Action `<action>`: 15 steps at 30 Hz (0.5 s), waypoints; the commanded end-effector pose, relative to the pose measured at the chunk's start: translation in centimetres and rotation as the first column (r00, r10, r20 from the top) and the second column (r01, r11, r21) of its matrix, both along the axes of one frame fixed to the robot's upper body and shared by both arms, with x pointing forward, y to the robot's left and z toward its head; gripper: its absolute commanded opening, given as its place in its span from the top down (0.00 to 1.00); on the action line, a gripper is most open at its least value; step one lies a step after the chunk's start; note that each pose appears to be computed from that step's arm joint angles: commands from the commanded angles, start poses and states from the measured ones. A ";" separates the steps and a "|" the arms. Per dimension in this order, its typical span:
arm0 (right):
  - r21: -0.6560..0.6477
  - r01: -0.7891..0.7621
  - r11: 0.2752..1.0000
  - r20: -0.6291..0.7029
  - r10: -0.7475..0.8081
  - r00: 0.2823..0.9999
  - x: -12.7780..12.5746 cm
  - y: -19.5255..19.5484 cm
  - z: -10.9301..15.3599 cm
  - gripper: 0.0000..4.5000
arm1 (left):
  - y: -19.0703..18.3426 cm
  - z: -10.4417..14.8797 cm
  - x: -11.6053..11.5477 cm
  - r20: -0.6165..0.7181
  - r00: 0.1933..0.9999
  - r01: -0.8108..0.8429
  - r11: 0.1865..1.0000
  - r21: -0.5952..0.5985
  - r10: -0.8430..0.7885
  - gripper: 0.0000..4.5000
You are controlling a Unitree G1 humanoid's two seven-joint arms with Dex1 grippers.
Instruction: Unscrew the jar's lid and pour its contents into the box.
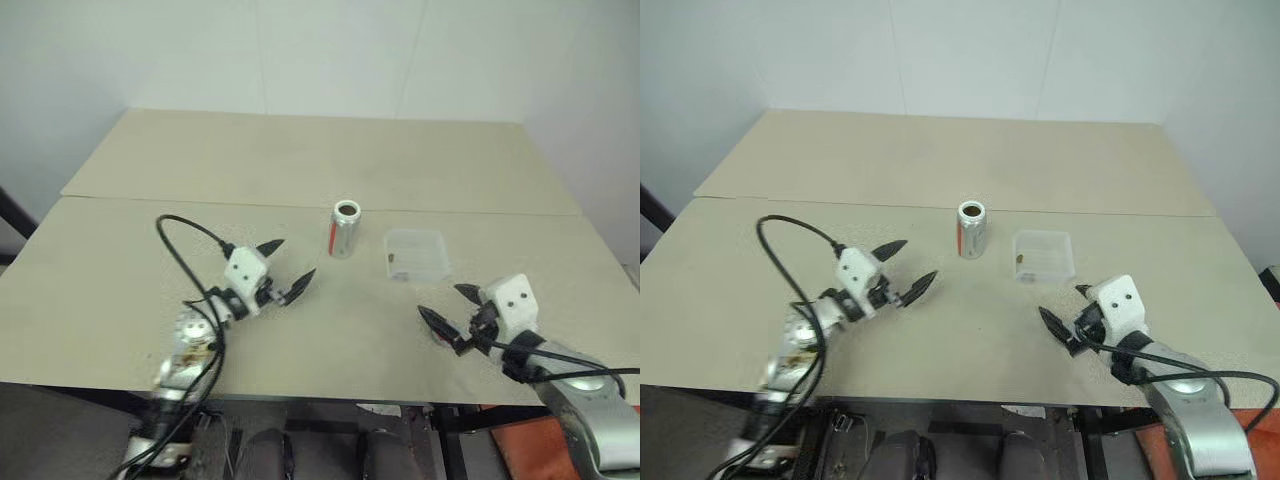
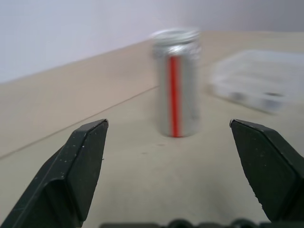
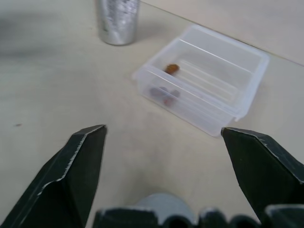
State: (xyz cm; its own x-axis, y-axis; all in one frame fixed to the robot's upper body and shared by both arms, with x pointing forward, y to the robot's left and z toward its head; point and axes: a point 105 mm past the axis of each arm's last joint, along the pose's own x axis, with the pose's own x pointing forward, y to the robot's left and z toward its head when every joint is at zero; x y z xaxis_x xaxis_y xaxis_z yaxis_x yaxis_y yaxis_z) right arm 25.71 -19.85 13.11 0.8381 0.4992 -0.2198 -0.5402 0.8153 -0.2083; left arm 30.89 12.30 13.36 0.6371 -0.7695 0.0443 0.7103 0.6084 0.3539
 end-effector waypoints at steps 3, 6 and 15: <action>-0.028 -0.213 0.977 0.025 0.214 0.976 -1.8 -0.8 3.4 0.00 | 3.7 1.9 -2.3 0.059 0.996 0.056 0.995 0.082 -0.061 0.01; -0.067 -0.280 0.958 0.000 0.281 0.960 -2.0 -1.3 3.9 0.00 | 5.2 2.0 -3.2 0.055 0.998 0.021 0.997 0.079 -0.025 0.01; -0.149 -0.327 0.933 -0.018 0.328 0.945 -1.7 -2.8 5.3 0.00 | 8.5 1.2 -4.6 0.032 0.996 -0.089 0.983 0.164 0.085 0.01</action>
State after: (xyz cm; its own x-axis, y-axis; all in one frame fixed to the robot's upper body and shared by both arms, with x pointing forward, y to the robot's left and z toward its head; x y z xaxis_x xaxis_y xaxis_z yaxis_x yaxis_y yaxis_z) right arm 24.25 -22.39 16.71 0.6347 0.6956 -0.3366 -0.7726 0.5794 -0.2594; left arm 26.44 19.99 13.46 0.6901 -0.7208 -0.0653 0.6776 0.6118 0.4082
